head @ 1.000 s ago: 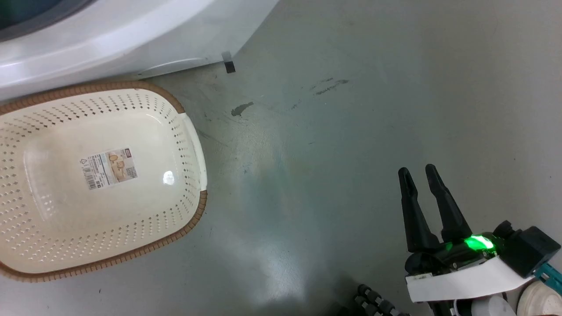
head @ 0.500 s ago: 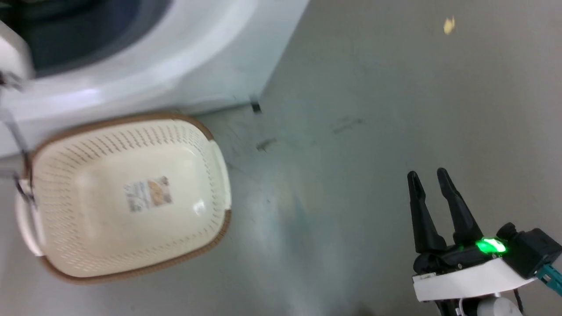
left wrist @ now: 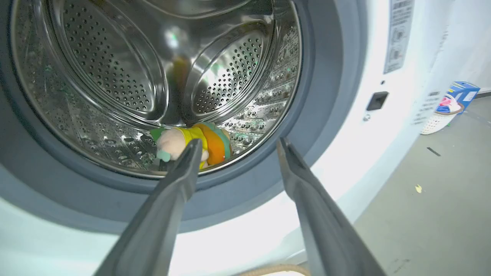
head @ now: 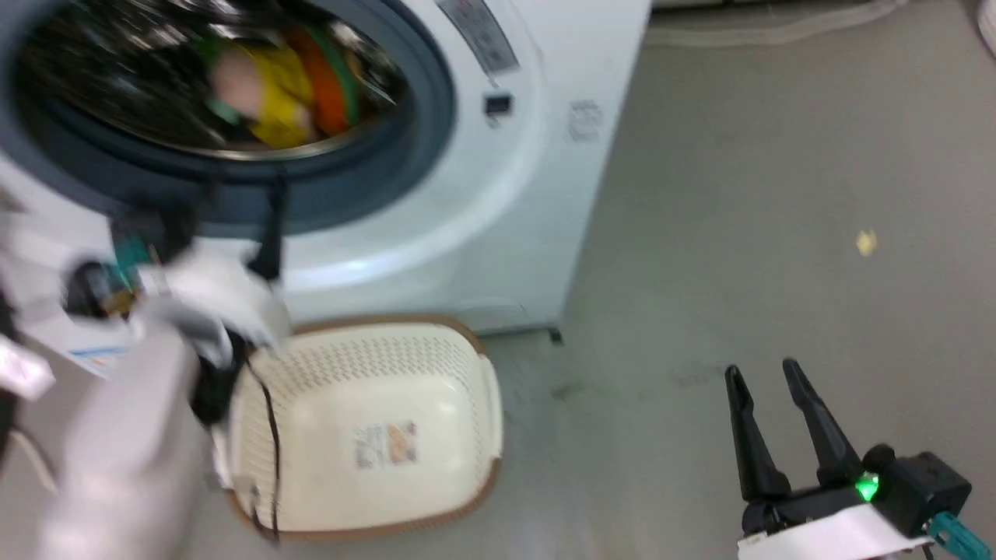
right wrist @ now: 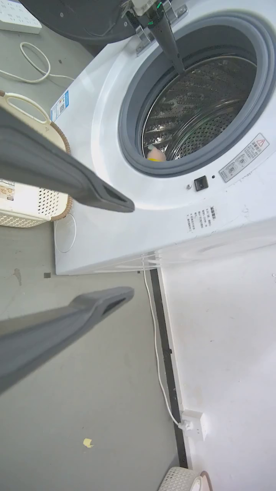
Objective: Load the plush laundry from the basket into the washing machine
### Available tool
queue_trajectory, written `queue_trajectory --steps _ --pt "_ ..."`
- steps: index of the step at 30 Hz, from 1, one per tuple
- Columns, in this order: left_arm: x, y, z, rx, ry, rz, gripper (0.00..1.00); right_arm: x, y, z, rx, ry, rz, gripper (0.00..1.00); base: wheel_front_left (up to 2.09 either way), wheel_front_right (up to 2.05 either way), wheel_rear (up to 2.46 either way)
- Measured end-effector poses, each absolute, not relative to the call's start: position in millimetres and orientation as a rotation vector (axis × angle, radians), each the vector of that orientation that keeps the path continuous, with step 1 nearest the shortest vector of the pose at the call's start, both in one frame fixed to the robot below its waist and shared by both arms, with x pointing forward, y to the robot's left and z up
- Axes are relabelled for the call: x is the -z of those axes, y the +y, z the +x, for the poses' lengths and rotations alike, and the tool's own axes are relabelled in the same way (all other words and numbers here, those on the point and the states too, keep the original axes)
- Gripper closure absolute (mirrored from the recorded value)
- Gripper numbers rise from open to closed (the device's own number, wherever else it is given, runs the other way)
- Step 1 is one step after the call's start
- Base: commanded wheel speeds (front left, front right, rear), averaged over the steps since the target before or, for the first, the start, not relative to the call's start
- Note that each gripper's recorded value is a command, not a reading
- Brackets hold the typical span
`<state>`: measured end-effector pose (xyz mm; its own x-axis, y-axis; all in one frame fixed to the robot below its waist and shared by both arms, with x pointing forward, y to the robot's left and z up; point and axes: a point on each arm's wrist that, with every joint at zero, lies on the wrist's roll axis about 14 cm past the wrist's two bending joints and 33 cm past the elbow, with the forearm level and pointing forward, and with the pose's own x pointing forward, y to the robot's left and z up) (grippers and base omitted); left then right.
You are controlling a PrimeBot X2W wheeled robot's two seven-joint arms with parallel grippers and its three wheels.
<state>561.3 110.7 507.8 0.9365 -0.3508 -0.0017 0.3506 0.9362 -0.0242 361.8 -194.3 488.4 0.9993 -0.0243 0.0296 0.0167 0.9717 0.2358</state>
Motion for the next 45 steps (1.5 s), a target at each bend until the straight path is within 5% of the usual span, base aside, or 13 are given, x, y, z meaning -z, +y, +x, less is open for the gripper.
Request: queue_trajectory --steps 18,31,32,45 --pt "-507.4 168.0 365.5 0.077 -0.054 -0.132 0.00 -535.6 -151.5 334.0 -0.142 -0.173 0.186 0.00 0.00 0.00 0.00" --pt "-499.9 186.6 331.2 -0.022 -0.057 -0.108 0.00 -519.8 -134.5 332.0 -0.189 -0.117 0.221 0.00 0.00 0.00 0.00" --pt "-500.1 186.5 331.0 -0.018 -0.058 -0.108 1.00 -519.0 -133.5 332.0 -0.192 -0.114 0.221 1.00 0.00 0.00 0.00" --pt "-497.8 185.8 332.2 -0.016 -0.041 -0.099 1.00 -516.7 -135.1 333.0 -0.188 -0.100 0.210 1.00 0.00 0.00 0.00"
